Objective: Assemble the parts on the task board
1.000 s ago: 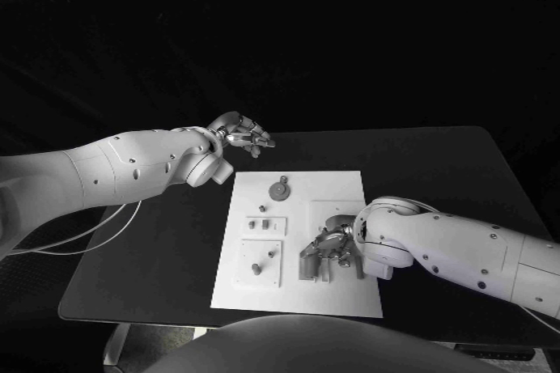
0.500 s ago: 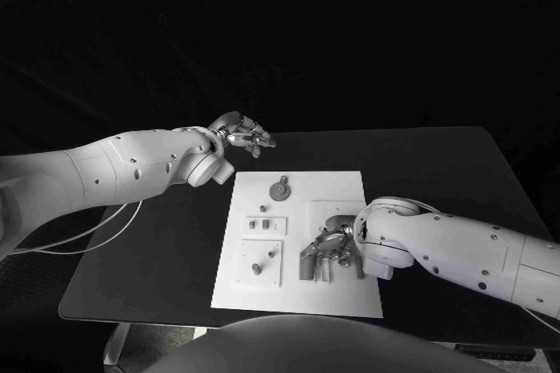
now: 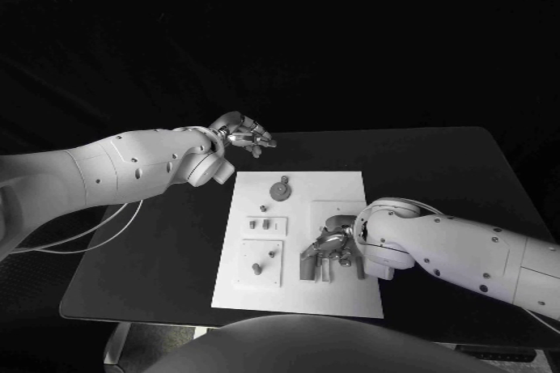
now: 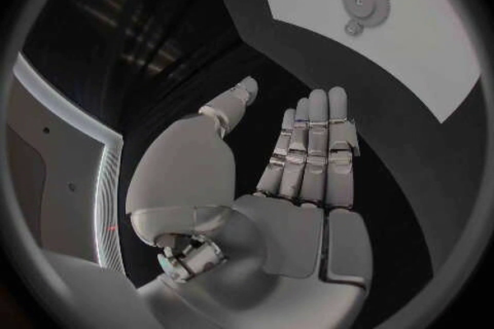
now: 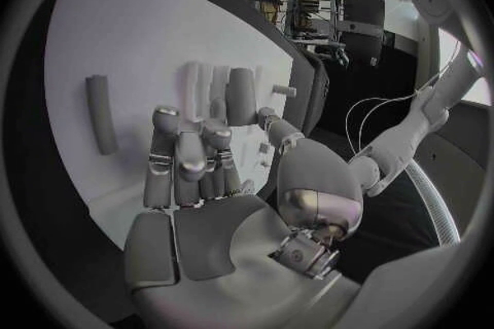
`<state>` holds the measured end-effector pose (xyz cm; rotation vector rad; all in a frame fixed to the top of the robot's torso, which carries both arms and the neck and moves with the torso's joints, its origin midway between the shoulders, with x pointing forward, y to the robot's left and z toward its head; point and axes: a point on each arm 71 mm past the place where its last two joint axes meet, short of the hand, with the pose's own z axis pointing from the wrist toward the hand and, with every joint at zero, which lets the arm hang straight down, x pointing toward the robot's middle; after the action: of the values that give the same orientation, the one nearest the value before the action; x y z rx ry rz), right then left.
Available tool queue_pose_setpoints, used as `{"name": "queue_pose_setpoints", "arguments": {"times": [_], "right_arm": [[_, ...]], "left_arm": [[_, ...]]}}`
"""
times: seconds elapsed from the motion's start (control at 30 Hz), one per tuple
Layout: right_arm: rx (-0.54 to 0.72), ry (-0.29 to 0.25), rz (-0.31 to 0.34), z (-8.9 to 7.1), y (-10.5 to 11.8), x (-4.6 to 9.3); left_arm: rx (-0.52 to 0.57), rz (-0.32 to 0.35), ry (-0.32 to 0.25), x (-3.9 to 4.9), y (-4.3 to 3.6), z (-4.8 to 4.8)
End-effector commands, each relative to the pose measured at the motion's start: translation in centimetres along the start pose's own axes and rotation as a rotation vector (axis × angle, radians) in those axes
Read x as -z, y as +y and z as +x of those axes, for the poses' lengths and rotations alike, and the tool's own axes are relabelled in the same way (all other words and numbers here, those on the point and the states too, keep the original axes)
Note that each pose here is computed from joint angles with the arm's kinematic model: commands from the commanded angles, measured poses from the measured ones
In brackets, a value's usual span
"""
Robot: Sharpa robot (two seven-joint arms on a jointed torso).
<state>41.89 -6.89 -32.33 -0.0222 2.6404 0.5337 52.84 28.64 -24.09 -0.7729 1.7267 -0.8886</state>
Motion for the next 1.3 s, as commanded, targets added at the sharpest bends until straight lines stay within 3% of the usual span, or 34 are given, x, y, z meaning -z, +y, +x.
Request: {"name": "queue_pose_setpoints", "arguments": {"times": [0.03, 0.87, 1.3], "right_arm": [[0.017, -0.063, -0.021, -0.27, -0.11, 0.01], [0.021, -0.081, -0.028, -0.09, -1.01, 0.82], [0.027, -0.107, -0.045, -0.15, -0.40, 0.77]], "left_arm": [[-0.003, 0.006, 0.004, -0.03, -0.15, 0.05], [-0.007, 0.001, 0.004, 0.05, 0.00, -0.15], [-0.008, -0.003, 0.008, 0.05, 0.03, -0.13]]}}
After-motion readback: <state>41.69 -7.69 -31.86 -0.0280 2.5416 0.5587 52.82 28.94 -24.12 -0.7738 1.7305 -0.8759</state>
